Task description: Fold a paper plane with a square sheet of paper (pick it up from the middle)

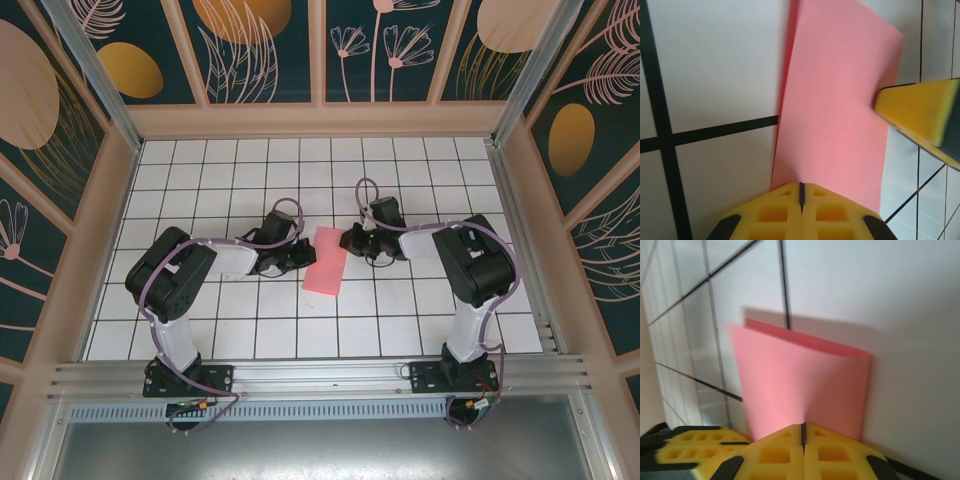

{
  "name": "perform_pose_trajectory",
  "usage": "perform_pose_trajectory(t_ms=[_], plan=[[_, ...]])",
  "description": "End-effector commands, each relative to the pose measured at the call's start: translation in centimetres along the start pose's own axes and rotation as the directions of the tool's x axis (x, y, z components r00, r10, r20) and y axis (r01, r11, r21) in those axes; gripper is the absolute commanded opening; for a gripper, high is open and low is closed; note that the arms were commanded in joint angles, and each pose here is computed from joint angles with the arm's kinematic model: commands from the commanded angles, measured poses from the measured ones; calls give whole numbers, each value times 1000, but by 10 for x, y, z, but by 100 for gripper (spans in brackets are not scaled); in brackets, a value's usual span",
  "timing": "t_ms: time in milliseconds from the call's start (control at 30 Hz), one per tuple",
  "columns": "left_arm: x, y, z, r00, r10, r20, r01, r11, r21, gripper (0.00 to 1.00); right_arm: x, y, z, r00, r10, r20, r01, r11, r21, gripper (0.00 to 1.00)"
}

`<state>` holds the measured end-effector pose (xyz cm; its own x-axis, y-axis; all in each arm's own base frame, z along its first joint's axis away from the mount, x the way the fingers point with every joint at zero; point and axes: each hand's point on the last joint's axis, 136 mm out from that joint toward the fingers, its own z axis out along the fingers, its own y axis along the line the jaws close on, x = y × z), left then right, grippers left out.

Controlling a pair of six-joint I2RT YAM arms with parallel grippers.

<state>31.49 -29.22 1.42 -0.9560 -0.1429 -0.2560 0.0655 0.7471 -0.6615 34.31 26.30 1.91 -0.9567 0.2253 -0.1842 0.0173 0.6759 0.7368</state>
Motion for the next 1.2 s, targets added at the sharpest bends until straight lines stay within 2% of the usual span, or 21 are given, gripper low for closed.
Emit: perform_pose_trajectory(t_ms=[0, 267, 500, 667, 800, 867, 1033, 1167], plan=[[33, 36, 0, 995, -38, -96, 26, 991, -129, 0, 10, -25, 6, 1000, 16, -25, -14, 998, 66, 5], [33, 37, 0, 995, -38, -97, 25, 991, -132, 0, -23, 18, -15, 998, -51, 30, 51, 999, -18, 7], [34, 37, 0, 994, -39, -101, 26, 991, -129, 0, -34, 8, -12, 999, -18, 26, 19, 999, -40, 7], [34, 37, 0, 994, -37, -101, 24, 991, -130, 0, -28, -19, 1, 1000, 29, 3, -29, 999, 31, 7], [33, 35, -1, 994, -36, -101, 23, 992, -127, 0, -24, -50, 0, 994, 110, 9, -110, 972, 210, 6], [33, 34, -3, 995, -33, -95, 21, 992, -126, 0, -31, -33, -6, 997, 76, 22, -79, 982, 173, 6], [35, 38, -2, 994, -35, -100, 21, 990, -137, 0, -53, 28, -22, 999, 19, 45, -16, 998, -66, 7], [36, 37, -2, 994, -40, -101, 26, 991, -131, 0, -62, 37, -21, 998, 5, 55, 0, 996, -84, 7]])
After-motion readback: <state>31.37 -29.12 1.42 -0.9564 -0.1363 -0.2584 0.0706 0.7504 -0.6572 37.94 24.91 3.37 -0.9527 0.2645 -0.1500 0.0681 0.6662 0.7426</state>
